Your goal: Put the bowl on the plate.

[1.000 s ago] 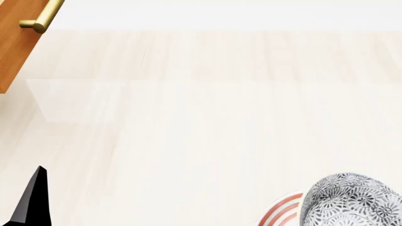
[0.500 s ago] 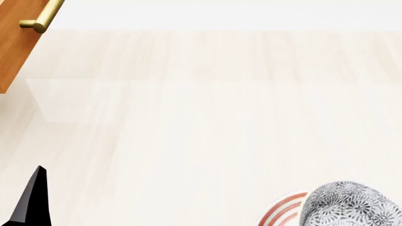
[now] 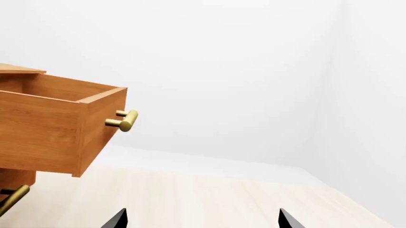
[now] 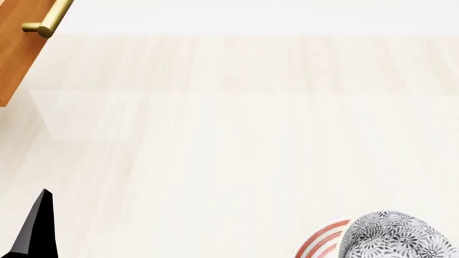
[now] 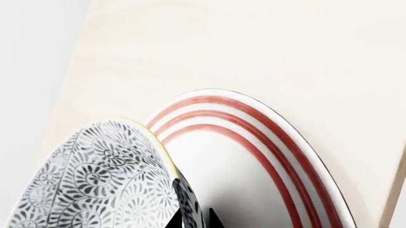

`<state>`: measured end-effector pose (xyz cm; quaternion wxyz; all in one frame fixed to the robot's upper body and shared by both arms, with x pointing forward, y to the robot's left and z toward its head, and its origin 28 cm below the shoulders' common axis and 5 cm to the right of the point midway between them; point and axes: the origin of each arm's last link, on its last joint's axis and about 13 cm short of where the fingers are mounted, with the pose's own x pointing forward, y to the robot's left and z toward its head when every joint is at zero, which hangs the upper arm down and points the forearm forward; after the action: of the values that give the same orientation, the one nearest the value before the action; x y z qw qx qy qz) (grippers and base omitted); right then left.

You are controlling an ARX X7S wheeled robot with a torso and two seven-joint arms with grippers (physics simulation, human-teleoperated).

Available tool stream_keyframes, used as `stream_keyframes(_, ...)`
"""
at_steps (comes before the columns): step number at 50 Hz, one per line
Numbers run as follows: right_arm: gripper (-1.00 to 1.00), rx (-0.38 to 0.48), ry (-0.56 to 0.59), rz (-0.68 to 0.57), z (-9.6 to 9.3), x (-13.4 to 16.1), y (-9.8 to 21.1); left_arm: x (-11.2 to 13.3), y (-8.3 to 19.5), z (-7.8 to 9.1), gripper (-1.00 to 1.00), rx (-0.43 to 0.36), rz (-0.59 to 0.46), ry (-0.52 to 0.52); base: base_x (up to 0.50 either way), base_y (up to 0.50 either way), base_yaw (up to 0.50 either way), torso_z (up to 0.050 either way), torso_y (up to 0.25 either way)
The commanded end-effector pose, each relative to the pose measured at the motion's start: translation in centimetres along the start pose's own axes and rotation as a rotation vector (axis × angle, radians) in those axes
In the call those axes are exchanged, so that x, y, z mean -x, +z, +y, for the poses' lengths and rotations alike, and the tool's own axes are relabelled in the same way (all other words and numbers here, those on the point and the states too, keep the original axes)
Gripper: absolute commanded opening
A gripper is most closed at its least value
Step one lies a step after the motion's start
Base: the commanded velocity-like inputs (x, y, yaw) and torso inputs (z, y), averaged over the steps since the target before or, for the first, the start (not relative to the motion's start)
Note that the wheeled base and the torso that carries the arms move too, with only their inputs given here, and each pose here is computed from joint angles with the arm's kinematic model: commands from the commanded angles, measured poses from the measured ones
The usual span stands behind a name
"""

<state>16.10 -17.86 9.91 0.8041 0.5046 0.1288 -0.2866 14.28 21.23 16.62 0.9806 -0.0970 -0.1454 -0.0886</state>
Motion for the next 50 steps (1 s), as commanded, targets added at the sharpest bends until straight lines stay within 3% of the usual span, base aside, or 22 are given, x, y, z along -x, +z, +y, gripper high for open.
stream_keyframes(1,-1.0,0.011,0.006,-0.01,0.03,-0.28,-0.04,-0.03,-0.04,-0.01,1.0,0.0,0.001,0.0,0.0,0.0,0.0,0.0,0.0)
stream_keyframes(23,-1.0,0.013,0.02,-0.013,0.03,-0.42,-0.14,0.0,0.02,-0.06,1.0,-0.001,0.001,-0.002,0.0,0.0,0.0,0.0,0.0)
stream_keyframes(24,1.0,0.014,0.021,-0.014,0.08,-0.37,-0.14,-0.01,0.02,-0.03,1.0,0.0,0.0,-0.002,0.0,0.0,0.0,0.0,0.0)
stream_keyframes(50,1.0,-0.006,0.057,0.009,0.19,-0.35,-0.33,0.0,0.02,-0.02,1.0,0.003,0.001,-0.001,0.0,0.0,0.0,0.0,0.0)
